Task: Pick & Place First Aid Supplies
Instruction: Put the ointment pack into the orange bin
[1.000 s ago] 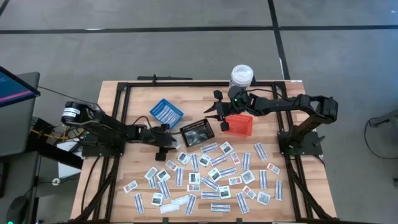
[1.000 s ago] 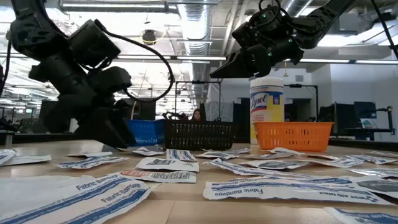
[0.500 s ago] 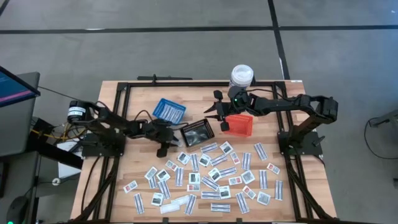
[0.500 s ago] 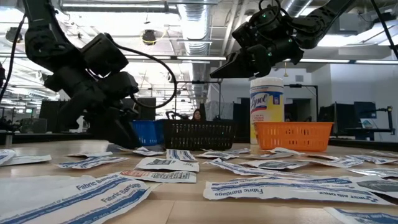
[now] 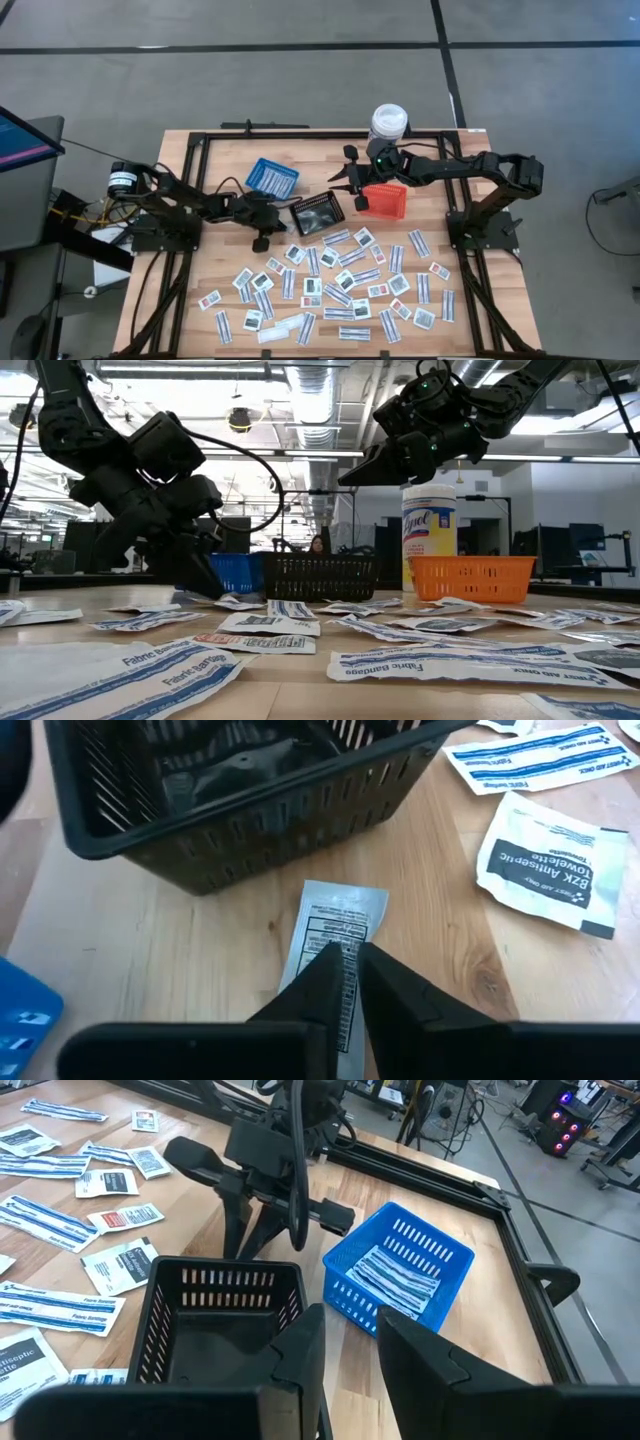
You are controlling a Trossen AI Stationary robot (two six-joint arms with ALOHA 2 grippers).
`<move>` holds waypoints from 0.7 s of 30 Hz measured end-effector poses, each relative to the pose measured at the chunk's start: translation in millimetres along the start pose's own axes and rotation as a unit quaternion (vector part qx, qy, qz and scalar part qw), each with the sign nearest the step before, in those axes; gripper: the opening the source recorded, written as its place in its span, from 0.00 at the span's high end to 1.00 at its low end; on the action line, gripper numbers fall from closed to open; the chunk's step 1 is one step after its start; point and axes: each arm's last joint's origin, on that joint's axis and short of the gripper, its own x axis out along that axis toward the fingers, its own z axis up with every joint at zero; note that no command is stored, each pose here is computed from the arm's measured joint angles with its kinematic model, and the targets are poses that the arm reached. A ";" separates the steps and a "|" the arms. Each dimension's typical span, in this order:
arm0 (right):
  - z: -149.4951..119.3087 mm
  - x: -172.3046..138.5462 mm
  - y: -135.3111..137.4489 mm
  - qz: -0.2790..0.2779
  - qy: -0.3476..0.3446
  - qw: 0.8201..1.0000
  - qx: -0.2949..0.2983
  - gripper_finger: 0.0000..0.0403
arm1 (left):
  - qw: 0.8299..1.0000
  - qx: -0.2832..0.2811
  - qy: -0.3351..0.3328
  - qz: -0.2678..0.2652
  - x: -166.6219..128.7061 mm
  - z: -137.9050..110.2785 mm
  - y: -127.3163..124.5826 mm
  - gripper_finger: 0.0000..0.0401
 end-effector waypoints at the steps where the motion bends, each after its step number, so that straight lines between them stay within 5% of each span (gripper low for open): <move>1: 0.0 0.0 -0.1 0.000 0.000 1.000 0.000 0.78 | 1.000 0.000 -0.001 0.000 0.0 0.2 0.0 0.92; 21: 0.0 0.0 -0.1 0.000 0.000 1.000 0.000 0.78 | 1.000 0.014 -0.026 -0.001 -0.7 7.4 -7.2 0.99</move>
